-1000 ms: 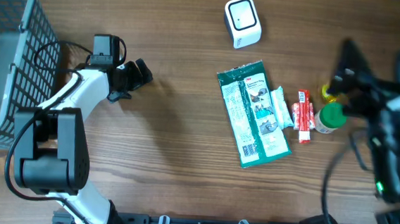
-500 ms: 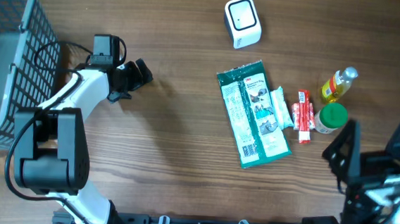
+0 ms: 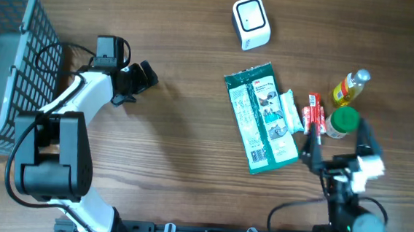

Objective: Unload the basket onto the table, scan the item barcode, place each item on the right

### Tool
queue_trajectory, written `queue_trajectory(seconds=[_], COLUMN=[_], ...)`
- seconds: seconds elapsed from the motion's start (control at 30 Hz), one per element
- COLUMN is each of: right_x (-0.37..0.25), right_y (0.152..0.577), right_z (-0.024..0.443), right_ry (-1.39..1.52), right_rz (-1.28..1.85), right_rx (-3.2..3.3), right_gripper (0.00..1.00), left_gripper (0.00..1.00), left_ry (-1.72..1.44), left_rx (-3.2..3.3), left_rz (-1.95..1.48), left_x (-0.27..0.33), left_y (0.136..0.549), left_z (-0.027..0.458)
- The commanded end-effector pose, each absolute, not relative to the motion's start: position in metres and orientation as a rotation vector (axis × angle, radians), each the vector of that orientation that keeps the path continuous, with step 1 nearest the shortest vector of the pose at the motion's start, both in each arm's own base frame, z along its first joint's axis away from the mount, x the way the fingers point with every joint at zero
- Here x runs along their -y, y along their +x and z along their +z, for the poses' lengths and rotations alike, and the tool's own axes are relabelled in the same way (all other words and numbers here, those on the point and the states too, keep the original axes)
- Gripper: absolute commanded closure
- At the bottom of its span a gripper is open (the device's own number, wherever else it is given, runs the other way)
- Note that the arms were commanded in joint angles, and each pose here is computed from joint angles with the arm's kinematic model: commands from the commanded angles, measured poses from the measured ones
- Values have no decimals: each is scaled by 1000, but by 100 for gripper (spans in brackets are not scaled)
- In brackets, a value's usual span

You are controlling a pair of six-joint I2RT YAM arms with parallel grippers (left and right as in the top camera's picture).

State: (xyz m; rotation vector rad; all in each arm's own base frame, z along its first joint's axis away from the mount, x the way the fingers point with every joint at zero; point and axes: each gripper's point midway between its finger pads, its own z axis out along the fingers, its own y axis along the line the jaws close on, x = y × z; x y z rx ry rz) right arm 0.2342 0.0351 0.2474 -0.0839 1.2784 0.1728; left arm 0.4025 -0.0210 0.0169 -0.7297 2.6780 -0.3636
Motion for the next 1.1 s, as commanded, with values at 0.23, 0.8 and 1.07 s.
queue_trajectory(seconds=[0.23,0.8,1.07], right_x=[-54,-54,-54], right_y=[239,240,240], right_z=[180,178,178], right_ry=[-308,-309,-309], right_rz=[145,145,145], right_rx=[-1522,-1529,-1529], right_gripper=[0,0,0], left_gripper=[0,0,0], left_ry=[-724,-724,-723], left_rx=[-2649,-2649,-2649], left_rz=[-367,-367,-366], left_x=[19,19,19], left_y=[408,408,408], left_z=[27,27,27])
